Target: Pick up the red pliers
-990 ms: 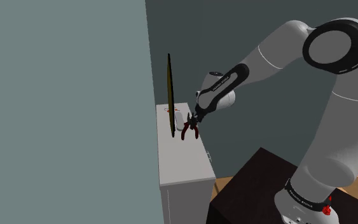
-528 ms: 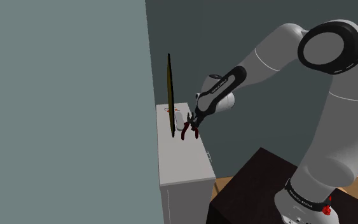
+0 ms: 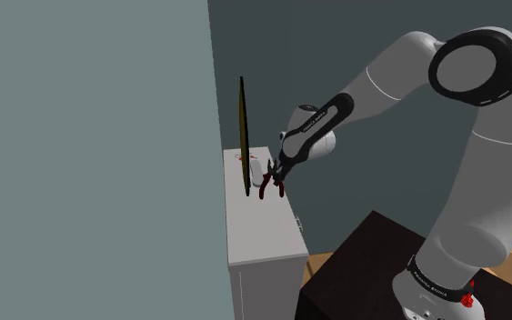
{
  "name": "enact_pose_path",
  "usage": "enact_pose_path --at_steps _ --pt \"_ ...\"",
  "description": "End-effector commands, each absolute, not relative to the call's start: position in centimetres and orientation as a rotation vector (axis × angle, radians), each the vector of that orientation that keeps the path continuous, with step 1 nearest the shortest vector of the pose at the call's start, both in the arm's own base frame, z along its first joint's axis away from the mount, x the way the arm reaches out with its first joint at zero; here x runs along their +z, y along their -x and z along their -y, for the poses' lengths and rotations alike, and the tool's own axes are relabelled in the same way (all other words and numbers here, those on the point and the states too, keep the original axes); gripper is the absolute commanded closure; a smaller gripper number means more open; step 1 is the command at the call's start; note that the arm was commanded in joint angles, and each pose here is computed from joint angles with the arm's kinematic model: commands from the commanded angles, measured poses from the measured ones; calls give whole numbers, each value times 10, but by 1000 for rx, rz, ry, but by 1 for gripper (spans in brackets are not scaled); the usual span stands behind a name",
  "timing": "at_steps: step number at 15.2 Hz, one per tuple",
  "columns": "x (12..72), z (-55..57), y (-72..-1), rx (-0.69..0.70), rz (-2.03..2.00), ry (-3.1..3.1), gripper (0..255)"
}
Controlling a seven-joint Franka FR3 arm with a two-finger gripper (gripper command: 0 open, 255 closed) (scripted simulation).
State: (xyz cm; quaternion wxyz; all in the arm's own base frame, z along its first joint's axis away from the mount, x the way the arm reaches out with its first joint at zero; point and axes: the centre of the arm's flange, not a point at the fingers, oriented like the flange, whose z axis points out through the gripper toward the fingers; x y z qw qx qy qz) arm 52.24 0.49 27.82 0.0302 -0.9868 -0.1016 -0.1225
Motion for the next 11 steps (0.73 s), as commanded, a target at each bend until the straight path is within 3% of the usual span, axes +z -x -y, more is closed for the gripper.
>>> enact_pose_path --at_steps 1,11 --pt "287 -5 -522 -377 314 3042 255" --pt "340 -5 -522 -377 314 3042 255"
